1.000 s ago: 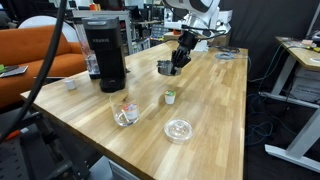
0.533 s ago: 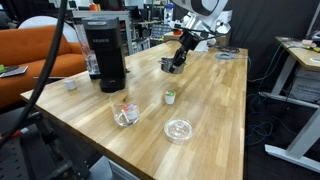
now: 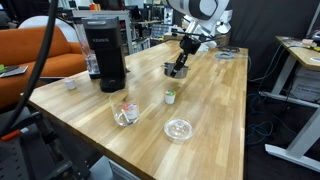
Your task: Move the silver pot to the left.
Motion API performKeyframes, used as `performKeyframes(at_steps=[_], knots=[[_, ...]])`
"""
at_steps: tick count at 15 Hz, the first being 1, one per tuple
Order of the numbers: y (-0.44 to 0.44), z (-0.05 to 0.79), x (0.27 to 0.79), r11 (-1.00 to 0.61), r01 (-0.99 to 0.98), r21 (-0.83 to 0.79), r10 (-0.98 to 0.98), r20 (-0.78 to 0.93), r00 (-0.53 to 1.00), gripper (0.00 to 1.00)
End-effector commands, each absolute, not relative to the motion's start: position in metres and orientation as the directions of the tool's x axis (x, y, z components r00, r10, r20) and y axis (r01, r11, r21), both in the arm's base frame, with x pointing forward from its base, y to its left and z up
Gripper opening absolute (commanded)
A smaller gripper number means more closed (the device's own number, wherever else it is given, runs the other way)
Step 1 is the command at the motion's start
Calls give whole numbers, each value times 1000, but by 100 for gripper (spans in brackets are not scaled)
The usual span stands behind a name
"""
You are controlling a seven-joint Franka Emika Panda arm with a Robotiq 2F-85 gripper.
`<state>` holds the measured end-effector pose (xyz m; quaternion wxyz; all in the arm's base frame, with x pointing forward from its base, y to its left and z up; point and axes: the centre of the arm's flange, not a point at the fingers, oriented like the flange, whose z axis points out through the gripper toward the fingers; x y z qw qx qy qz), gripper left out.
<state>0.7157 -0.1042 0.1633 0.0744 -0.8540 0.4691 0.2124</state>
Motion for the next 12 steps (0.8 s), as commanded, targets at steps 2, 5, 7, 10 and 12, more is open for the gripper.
performKeyframes(at_steps=[2,5,7,10,12], knots=[[-104,163,716,-549,-833,72,-770,-433,470,5],[-104,163,716,-549,-833,73,-770,-432,470,5],[-104,163,716,-549,-833,73,-770,-432,470,1],[-94,159,708,-533,-843,72,-779,-432,455,1],[-77,153,700,-517,-853,66,-783,-438,441,1]])
